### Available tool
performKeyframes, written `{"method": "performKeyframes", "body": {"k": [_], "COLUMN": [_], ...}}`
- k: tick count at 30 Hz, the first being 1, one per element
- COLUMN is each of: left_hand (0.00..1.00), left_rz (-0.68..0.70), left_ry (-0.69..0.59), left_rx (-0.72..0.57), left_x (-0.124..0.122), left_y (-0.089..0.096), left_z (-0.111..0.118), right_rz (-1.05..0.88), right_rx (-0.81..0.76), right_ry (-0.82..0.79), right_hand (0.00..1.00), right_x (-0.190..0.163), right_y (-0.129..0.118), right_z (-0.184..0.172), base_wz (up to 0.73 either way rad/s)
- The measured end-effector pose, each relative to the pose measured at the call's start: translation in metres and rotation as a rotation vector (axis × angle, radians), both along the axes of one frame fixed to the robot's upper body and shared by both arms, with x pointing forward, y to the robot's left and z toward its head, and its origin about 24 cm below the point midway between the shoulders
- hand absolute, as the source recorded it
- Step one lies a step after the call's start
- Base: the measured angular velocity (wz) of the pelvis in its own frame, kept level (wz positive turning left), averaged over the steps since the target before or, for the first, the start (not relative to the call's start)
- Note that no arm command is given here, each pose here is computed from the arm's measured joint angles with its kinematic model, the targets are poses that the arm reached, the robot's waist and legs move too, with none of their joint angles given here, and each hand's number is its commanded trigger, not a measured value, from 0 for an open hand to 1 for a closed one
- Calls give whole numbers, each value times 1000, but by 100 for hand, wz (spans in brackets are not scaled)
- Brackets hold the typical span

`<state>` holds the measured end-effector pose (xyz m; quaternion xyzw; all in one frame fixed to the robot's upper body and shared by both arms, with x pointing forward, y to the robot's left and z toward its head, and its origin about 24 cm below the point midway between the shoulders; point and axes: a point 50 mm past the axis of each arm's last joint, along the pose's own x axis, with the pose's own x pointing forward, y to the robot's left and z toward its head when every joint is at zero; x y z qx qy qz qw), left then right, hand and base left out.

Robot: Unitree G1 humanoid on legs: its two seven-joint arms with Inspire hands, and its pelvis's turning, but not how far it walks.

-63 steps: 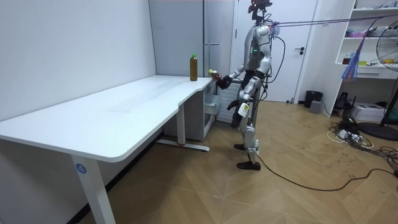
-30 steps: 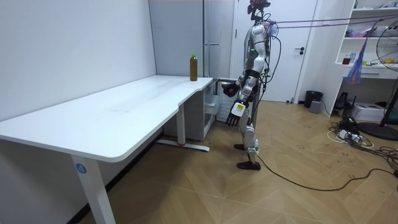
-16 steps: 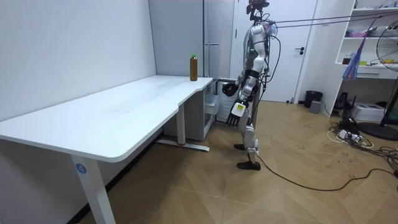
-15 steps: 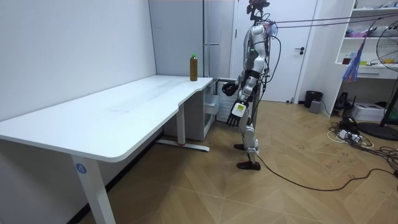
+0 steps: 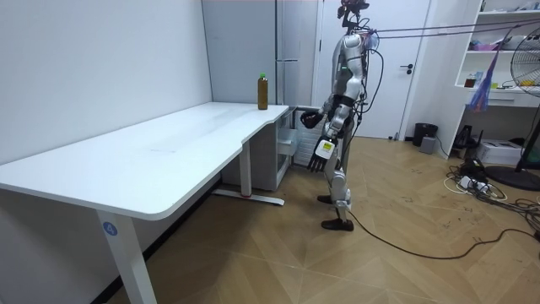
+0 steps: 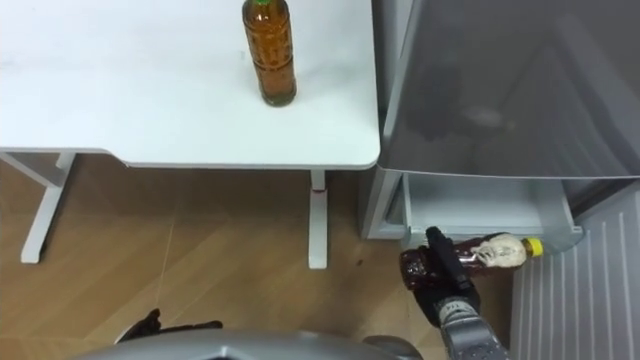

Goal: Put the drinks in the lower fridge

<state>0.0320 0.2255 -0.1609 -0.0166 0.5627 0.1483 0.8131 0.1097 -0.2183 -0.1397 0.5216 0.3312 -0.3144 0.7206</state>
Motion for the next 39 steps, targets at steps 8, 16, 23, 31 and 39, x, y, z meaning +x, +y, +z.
{"method": "performKeyframes", "body": {"k": [8,16,23,31,39], "left_hand": [0,0,0,0,0], "left_rz": [-37,-130,-214,-361,-397], "left_ry": [-3,-7,-24,-69,-80], "left_rx": [18,46,46,56,72], "left_x": [5,23,54,92,107], "left_y": [6,16,15,6,6], "left_z": [2,4,7,13,17], "right_rz": [-35,-128,-148,-159,-161], "right_rx": [-8,-22,-48,-66,-78], "right_ry": [-48,-163,-194,-285,-308], "right_hand": [100,100,100,100,100], "right_x": [31,91,120,152,171], "right_y": [-14,-36,-46,-61,-73], "right_z": [6,31,47,76,97], "base_wz": [7,1,0,-4,3]}}
